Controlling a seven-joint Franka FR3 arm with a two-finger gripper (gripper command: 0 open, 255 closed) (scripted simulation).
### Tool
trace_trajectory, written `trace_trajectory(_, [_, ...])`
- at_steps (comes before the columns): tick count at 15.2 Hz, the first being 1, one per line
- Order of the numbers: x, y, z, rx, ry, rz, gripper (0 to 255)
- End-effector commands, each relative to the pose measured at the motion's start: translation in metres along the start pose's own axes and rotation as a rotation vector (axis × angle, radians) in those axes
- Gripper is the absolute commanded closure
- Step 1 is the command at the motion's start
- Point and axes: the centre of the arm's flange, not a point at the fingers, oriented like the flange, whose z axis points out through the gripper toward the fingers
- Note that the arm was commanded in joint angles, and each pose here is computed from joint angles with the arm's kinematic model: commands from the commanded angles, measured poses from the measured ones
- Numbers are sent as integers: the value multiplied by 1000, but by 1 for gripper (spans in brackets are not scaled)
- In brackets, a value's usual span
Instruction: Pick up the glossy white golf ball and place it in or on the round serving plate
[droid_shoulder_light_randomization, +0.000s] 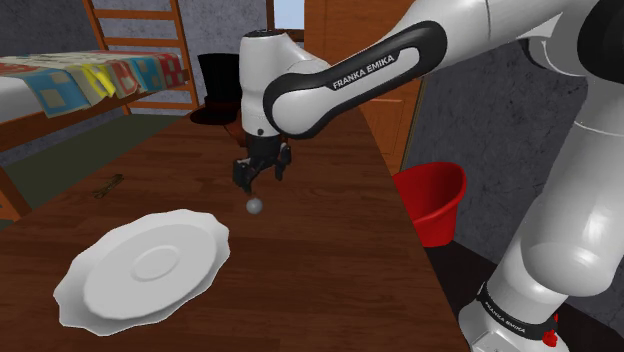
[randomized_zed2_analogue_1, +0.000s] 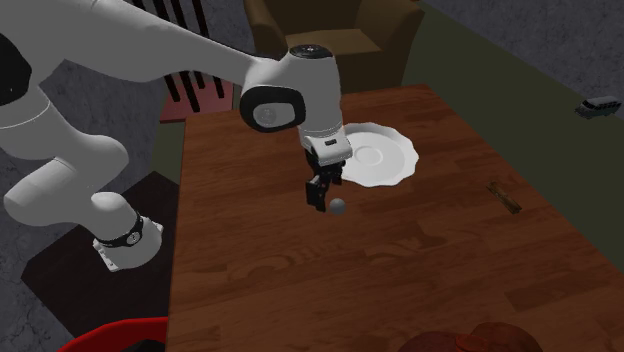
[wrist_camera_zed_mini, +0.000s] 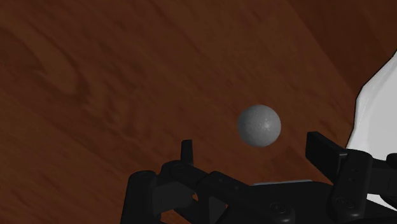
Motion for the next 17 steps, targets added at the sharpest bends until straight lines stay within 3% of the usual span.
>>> trace_trajectory(1, [13, -22, 15, 3, 4, 4, 0])
trace_trajectory(9, [14, -23, 56, 3, 4, 4, 0])
trace_trajectory(17, [14, -23, 56, 3, 4, 4, 0])
